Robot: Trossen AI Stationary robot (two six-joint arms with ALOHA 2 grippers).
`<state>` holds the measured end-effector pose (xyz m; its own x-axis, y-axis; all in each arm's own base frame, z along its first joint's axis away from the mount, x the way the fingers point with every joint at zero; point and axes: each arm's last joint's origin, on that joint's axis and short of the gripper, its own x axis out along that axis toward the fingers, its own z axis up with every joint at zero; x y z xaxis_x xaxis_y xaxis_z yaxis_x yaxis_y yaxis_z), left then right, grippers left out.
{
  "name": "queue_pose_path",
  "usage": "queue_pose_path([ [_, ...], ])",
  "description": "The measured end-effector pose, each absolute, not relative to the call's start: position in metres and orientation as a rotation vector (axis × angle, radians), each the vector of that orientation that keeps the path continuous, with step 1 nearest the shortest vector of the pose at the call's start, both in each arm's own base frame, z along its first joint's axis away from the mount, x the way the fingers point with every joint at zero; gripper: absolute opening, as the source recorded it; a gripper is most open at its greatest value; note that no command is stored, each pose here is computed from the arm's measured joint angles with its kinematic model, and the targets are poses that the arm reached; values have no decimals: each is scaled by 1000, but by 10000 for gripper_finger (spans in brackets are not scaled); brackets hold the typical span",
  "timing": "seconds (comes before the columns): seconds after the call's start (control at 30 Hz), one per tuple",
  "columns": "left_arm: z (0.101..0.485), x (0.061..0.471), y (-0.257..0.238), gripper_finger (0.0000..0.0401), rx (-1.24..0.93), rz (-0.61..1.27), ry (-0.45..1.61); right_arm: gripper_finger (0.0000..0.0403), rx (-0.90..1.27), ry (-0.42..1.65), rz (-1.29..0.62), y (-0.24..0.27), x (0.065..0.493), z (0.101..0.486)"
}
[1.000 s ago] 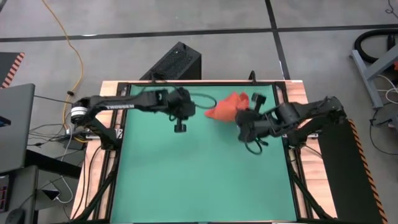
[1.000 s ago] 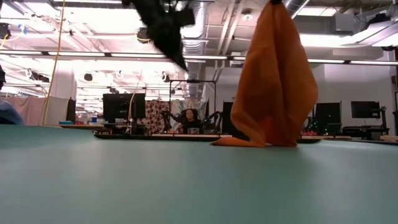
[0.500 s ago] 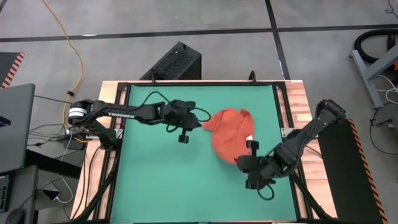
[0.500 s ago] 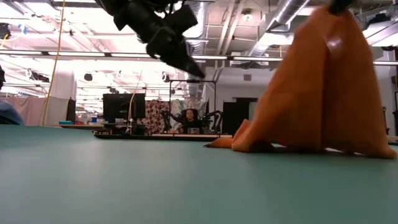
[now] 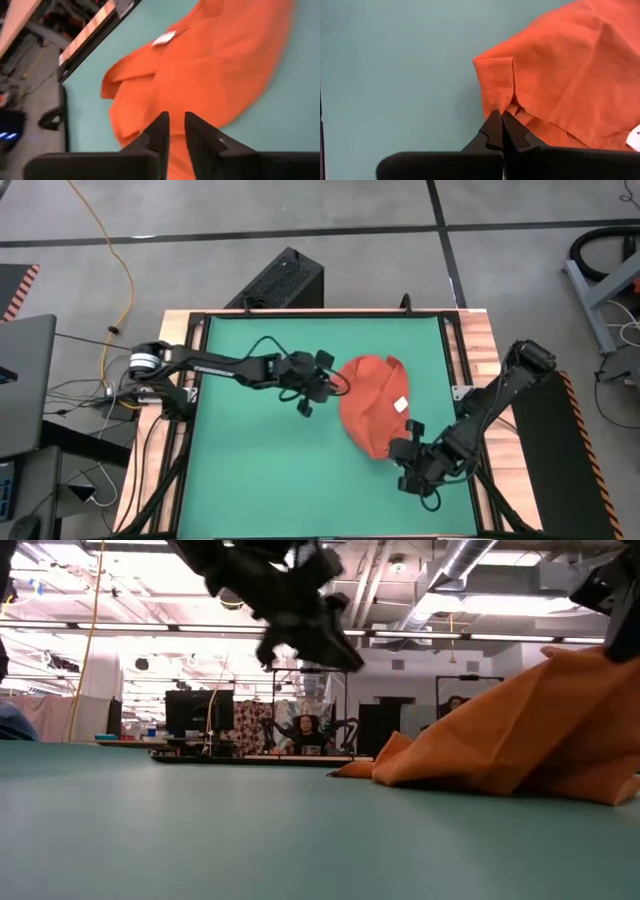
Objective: Roll towel
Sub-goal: Roll the orange microfiber towel
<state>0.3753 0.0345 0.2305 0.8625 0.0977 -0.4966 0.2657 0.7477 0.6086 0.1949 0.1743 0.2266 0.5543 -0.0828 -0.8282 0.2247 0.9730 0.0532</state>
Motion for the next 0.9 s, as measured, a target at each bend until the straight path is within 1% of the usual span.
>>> queue_pose_path([
  [0.17,231,405,51,108,801,-18,612,4,189,945,-171,176,197,228],
  [0.3,236,428,70,133,802,-90,713,4,204,958,-153,177,197,228],
  [0.4,241,447,86,139,758,-152,762,4,209,957,-150,178,197,228],
  [0.5,237,464,101,139,724,-202,812,4,214,960,-144,178,197,228],
  [0.67,218,490,116,139,675,-289,862,4,215,961,-141,178,197,229],
  [0.8,197,507,122,139,696,-292,941,4,215,964,-139,178,197,229],
  [0.9,186,512,123,139,656,-326,993,4,215,965,-138,178,197,229],
])
